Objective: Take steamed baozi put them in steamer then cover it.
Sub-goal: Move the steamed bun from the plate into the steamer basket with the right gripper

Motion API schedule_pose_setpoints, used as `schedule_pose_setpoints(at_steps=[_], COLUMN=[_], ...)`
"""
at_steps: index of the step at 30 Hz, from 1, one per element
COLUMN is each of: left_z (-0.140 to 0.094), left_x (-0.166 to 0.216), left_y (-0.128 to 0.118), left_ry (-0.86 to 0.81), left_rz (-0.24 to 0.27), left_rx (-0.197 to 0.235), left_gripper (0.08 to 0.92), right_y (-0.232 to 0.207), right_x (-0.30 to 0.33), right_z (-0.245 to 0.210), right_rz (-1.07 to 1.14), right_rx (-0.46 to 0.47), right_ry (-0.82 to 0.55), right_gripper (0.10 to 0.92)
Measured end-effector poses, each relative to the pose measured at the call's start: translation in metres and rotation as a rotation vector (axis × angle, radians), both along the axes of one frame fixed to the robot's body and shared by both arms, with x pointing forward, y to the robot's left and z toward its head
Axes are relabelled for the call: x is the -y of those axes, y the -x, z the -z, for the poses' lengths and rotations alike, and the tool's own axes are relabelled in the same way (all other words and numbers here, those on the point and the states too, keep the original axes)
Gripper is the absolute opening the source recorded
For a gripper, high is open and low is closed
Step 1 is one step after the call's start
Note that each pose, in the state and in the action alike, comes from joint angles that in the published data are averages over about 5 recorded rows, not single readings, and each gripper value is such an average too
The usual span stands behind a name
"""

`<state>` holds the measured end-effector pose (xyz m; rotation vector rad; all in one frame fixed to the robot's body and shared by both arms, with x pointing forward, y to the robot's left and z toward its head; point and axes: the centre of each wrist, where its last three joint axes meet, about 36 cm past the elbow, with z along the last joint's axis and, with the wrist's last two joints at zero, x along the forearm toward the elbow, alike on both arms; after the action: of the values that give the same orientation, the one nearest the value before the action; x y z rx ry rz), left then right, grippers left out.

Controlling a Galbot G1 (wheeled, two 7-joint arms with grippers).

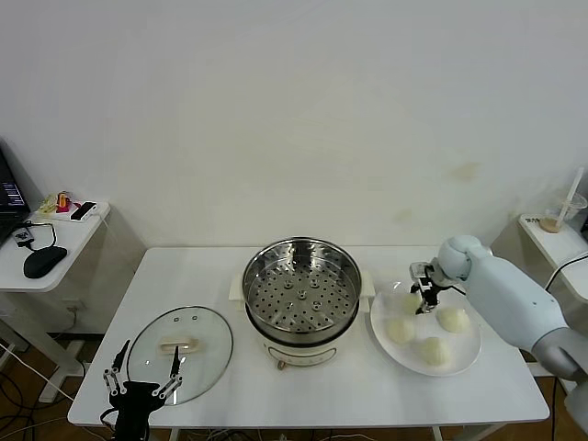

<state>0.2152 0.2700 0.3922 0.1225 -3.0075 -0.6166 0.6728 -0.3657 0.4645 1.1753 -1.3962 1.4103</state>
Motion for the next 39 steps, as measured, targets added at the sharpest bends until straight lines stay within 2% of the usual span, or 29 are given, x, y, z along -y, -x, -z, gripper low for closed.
schedule_pose_setpoints(at_steps=[6,14,26,32,39], left_z=[0.002,0.006,0.010,0.010,0.010], left_x=[0.002,0.002,-0.002,-0.007,-0.011], left_y=[-0.003,-0.008,-0.012,-0.011,-0.010], left_ry=[0.006,0.014,0.018,0.030,0.053], left_rz=[0.013,0.027,0.037,0.035,0.025], left_rx=[-0.003,-0.010,-0.024,-0.045,-0.059], left_gripper=[0.823,0.823,0.823,0.823,0.823], right_y=[0.003,0.006,0.005,0.009,0.013], right_x=[0.006,0.009,-0.058,-0.113,-0.171], right_z=[-0.035,-0.110,-0.207,-0.220,-0.204], right_rz=[-0.011,-0.050,-0.252,-0.413,-0.606], right_rx=[0.031,0.120,0.233,0.248,0.231], right_ry=[-0.021,-0.069,-0.191,-0.204,-0.172], right_gripper=[0.587,0.594,0.594,0.594,0.594])
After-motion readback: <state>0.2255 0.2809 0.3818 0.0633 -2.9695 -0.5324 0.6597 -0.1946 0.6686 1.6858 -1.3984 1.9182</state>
